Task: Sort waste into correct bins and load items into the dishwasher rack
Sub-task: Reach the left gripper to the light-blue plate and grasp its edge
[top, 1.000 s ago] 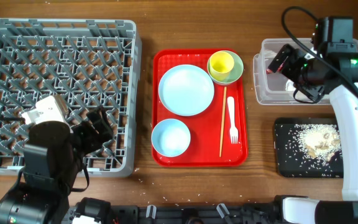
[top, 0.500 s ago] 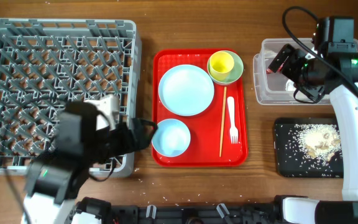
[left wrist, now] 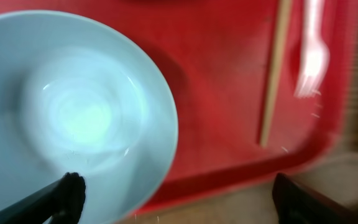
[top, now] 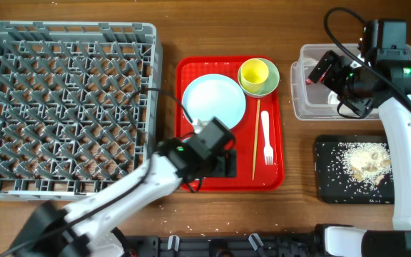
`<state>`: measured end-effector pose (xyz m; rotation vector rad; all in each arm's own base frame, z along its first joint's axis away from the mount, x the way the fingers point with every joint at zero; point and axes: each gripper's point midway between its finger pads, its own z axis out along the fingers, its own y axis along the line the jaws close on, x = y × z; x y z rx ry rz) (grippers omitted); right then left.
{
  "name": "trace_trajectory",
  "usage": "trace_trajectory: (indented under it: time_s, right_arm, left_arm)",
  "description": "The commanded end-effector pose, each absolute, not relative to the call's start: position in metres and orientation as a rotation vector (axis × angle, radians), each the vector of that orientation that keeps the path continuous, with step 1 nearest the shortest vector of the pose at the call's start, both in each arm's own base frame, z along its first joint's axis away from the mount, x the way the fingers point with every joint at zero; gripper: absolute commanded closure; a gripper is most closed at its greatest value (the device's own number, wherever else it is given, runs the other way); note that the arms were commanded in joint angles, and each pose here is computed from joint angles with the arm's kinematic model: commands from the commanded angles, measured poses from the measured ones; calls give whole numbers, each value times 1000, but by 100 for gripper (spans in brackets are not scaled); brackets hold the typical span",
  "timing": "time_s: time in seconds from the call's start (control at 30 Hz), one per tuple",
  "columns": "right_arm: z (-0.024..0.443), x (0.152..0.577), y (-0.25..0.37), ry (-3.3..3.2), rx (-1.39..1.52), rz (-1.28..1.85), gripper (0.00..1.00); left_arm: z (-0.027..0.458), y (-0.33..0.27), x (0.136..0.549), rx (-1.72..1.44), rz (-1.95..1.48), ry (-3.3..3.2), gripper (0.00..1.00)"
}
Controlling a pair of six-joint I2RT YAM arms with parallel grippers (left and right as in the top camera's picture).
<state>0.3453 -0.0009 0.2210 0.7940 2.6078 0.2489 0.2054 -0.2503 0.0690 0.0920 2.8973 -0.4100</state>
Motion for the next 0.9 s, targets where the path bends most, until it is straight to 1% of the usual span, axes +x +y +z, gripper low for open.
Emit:
trace_trajectory:
  time_s: [0.0, 0.03, 0.07, 0.23, 0.33, 0.47, 0.57, 0.6, 0.67, 0.7, 0.8, 0.87]
  right_arm:
    - [228, 347, 0, 2597, 764, 259, 0]
    - [228, 347, 0, 2597, 764, 259, 0]
    - [228, 347, 0, 2597, 764, 259, 0]
    - [228, 347, 0, 2597, 764, 259, 0]
    - [228, 347, 0, 2597, 764, 259, 0]
    - [228, 347, 0, 2597, 764, 259, 0]
    - [228, 347, 0, 2597, 764, 259, 0]
    - [228, 347, 0, 2597, 764, 259, 0]
    - [228, 347, 0, 2597, 764, 259, 0]
    - [228, 347, 0, 2597, 764, 259, 0]
    - [228, 347, 0, 2597, 764, 259, 0]
    - [228, 347, 0, 2597, 764, 259, 0]
  left_arm:
    - [44, -254, 214, 99, -271, 2854, 18]
    - [39, -255, 216, 118, -222, 2834, 28]
    - [36, -254, 215, 128, -196, 2828, 35]
    - [36, -251, 216, 139, -150, 2808, 47]
    - [37, -242, 226, 129, -68, 2754, 52]
    - [24, -242, 226, 203, -21, 2764, 49]
    - [22, -246, 226, 213, -27, 2761, 49]
    - [24, -254, 227, 217, -63, 2741, 56]
    - [24, -256, 226, 229, -69, 2738, 62]
    - [24, -258, 224, 236, -70, 2737, 64]
    - [24, -263, 218, 268, -75, 2735, 64]
    - [24, -262, 218, 271, -71, 2733, 70]
